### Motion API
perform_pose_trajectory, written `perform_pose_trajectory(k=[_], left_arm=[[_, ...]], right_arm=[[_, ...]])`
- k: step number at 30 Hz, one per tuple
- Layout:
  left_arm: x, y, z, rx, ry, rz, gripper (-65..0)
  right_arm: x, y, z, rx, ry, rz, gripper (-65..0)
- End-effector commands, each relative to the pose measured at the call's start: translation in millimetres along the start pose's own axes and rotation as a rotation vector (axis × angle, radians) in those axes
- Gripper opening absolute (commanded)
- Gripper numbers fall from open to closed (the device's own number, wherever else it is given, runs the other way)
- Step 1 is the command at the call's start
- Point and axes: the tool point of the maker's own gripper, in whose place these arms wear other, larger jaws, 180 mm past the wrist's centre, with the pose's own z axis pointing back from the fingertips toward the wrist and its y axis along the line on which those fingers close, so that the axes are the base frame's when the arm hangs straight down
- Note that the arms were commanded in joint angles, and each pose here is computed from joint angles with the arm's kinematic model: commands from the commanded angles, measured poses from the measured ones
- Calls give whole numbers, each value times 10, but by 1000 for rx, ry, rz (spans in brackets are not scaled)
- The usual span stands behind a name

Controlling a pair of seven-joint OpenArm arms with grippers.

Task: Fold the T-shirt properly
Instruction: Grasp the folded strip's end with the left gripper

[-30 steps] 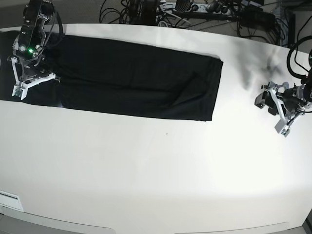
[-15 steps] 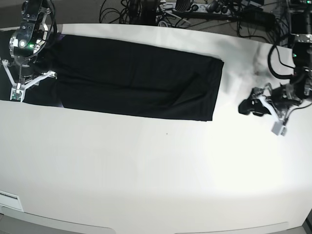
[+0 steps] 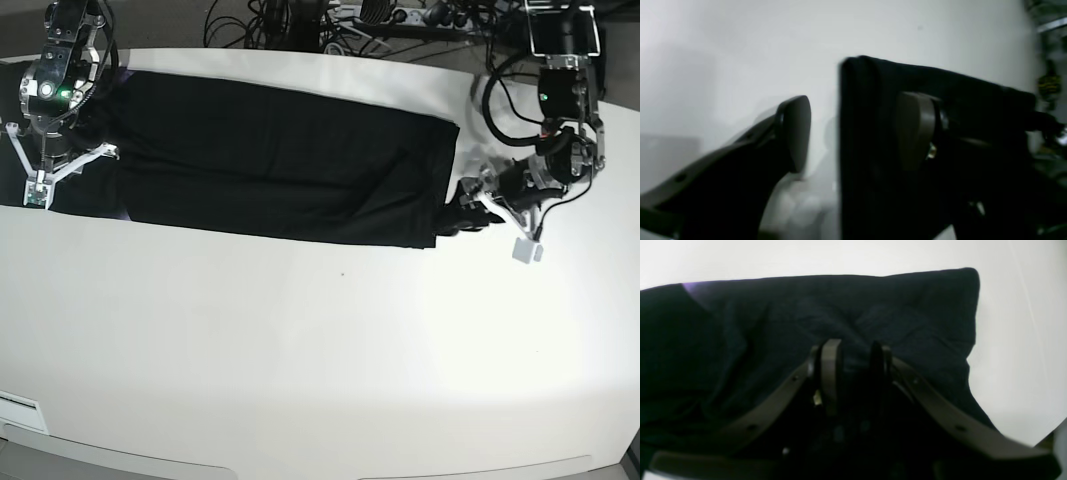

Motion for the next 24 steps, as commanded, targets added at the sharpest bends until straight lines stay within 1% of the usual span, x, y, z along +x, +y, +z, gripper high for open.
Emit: perform_pose_trajectory(k=[1,4,7,12,16,17,18,19,20,21,22,24], left_arm=[[-258,91,7,43,96,12,-234],[-404,38,-27,18,109,43,-234],[-455,-44,-79,-13,107,61,-234],[-486,-321,-184,-126,106,34,-234],[-529,-438,-258,-158,123,7,-235],[-515,-444,-260,-160,121,3,-246],[-497,-443,-261,-158,119,-1,-283],[-474,-429,-264,-149,117,-11,-351],[-458,-402,-270,-132,120,-27,-447],[-448,-371,-276,-114,123,-44,-565],[-427,-352,-281,-101,124,-57,-650],[-403,-321,-282,-84,125,-74,-650]], right_arm=[[144,-78,31,-24,-50,12,-465],[150,-82,30,-25,-52,13,-465],[151,-76,30,-22,-52,11,-465],[149,-76,30,-21,-52,11,-465],[153,-79,30,-22,-53,12,-465],[153,-81,30,-23,-53,13,-465],[153,-81,30,-23,-53,13,-465],[153,-82,30,-23,-52,13,-465],[154,-82,30,-23,-53,13,-465],[153,-81,30,-22,-53,13,-465],[155,-80,30,-22,-53,12,-465],[195,-51,47,-6,-65,3,-465]])
